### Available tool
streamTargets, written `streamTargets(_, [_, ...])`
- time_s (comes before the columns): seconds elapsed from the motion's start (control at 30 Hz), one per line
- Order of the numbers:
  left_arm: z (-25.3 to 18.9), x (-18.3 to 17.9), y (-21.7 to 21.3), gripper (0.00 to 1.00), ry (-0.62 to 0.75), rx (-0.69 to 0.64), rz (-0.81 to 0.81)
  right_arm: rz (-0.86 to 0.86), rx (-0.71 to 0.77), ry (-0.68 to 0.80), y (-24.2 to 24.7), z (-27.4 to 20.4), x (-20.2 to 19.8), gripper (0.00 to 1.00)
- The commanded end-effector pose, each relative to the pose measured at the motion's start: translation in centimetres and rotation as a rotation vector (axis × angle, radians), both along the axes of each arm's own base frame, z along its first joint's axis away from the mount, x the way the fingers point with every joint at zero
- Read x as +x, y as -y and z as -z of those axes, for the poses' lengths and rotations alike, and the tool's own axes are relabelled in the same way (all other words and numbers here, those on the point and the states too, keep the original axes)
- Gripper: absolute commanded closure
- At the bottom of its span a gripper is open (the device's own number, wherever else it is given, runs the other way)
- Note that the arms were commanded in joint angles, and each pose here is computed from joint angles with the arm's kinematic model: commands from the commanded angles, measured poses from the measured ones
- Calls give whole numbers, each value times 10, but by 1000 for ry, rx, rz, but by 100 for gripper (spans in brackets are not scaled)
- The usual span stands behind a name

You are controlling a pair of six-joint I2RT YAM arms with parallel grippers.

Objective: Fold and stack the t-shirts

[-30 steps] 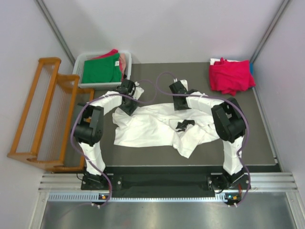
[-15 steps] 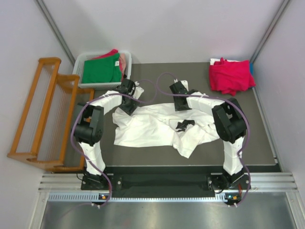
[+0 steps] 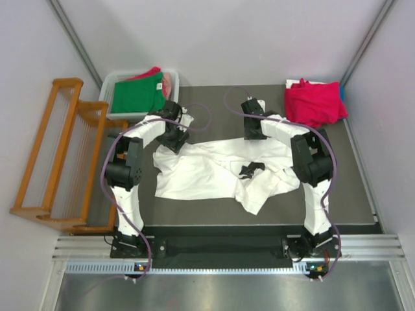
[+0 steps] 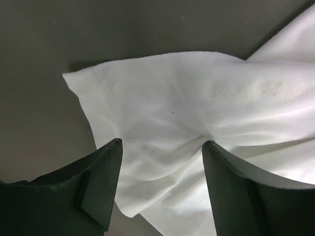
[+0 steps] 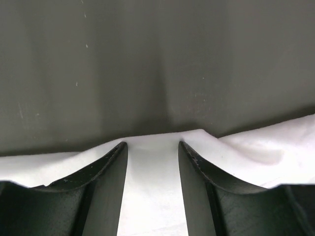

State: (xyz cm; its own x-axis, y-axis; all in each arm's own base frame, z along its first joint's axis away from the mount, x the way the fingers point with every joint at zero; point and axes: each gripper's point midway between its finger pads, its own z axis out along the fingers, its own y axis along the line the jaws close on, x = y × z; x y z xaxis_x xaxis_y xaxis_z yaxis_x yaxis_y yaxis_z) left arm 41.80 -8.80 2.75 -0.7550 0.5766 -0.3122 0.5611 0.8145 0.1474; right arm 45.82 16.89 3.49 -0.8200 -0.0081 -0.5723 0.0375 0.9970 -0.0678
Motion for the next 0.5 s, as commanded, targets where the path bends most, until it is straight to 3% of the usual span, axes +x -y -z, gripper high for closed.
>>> streamTargets(0.0, [26, 23, -15, 30, 14, 37, -55, -3, 36, 38, -11, -13, 12, 53])
streamTargets(0.23, [38, 33, -18, 30, 25, 60, -56, 6, 31, 25, -6, -2, 15, 53])
streamTargets(0.47, [38, 56, -20, 30, 59, 64, -70, 46, 55, 54, 3, -1, 51, 54])
